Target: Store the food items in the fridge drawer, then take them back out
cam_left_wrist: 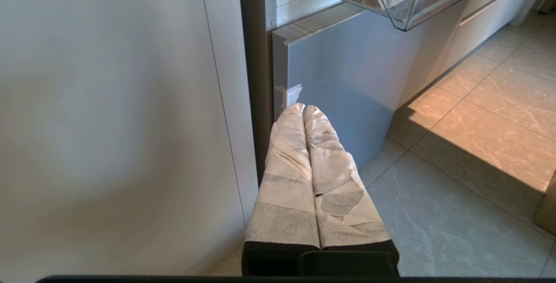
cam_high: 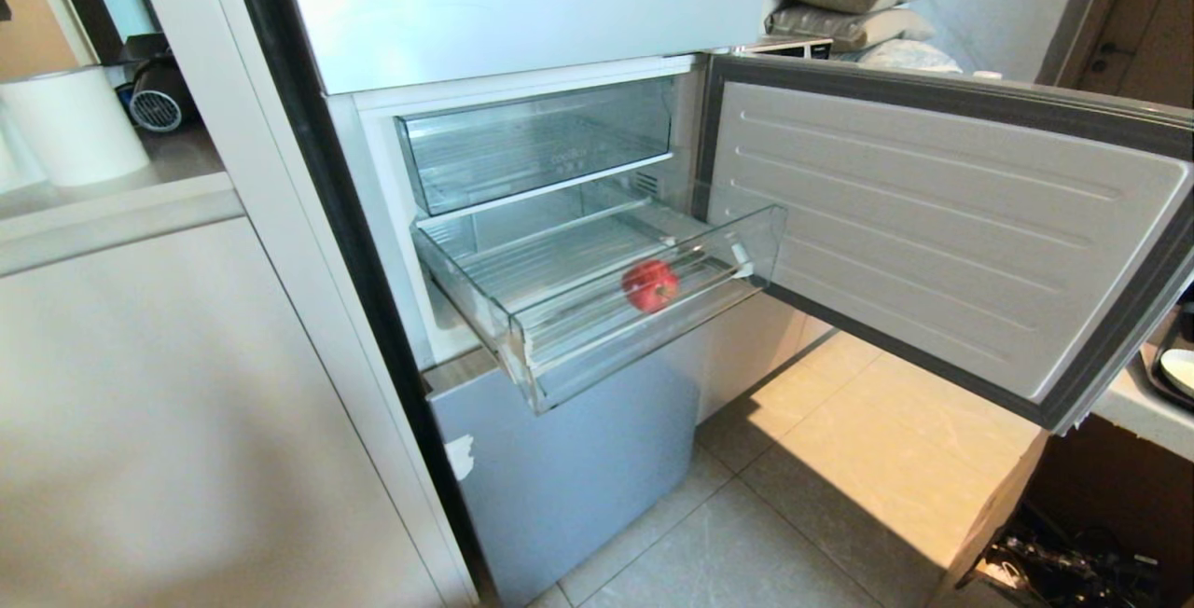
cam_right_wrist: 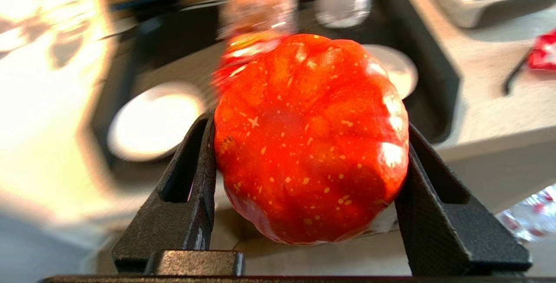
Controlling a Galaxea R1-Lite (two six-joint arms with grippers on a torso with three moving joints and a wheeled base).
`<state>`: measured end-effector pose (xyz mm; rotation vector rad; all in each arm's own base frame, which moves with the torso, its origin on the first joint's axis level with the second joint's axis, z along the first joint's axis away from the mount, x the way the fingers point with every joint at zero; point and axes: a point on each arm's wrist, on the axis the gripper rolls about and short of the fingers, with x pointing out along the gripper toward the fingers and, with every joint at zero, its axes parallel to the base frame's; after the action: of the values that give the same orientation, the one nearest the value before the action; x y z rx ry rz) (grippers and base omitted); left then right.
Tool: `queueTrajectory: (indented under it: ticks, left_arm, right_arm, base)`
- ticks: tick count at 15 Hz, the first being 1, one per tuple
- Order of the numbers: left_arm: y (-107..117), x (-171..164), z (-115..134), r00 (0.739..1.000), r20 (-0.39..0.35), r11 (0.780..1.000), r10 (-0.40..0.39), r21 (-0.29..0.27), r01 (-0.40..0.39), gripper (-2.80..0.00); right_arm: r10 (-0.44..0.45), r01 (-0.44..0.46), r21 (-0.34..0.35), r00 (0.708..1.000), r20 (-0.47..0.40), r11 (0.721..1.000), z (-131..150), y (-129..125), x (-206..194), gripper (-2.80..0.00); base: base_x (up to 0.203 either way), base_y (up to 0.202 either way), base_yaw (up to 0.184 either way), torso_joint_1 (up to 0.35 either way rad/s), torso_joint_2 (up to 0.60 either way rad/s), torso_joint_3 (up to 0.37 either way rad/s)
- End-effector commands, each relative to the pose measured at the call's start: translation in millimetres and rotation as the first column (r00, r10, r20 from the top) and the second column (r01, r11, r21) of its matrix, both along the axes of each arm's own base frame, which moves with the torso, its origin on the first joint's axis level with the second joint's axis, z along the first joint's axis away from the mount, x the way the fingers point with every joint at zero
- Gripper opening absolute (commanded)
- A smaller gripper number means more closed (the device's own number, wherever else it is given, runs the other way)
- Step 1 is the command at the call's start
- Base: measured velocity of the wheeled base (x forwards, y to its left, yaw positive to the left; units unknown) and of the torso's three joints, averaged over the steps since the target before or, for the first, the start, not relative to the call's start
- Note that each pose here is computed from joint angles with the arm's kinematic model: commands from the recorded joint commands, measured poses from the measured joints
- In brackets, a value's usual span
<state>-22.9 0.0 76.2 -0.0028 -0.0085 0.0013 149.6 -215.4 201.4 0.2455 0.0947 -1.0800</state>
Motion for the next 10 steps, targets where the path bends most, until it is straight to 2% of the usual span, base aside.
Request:
queueTrajectory:
  ticks: [1, 6, 10]
  left_arm:
    - [0.0, 0.2, -0.4, 1.000, -0.002, 1.000, 0.000, 0.000, 0.000, -2.80]
    - [0.0, 0.2, -0.4, 1.000, -0.002, 1.000, 0.000, 0.000, 0.000, -2.80]
    - [0.0, 0.2, -0.4, 1.000, -0.002, 1.000, 0.000, 0.000, 0.000, -2.80]
  right_arm:
    - [-0.041, 0.043, 0.062, 0.998, -0.039, 0.997, -26.6, -36.7, 5.7, -2.80]
    - [-0.093, 0.097, 0.103, 0.995, -0.043, 0.990, -67.0, -114.9, 17.9, -2.80]
    - [-0.096, 0.094, 0.114, 0.995, 0.005, 0.989, -81.7, -146.2, 30.4, -2.80]
  base:
    - [0.000, 0.000, 0.000, 0.000, 0.00, 0.000]
    - [0.000, 0.000, 0.000, 0.000, 0.00, 0.000]
    - [0.000, 0.000, 0.000, 0.000, 0.00, 0.000]
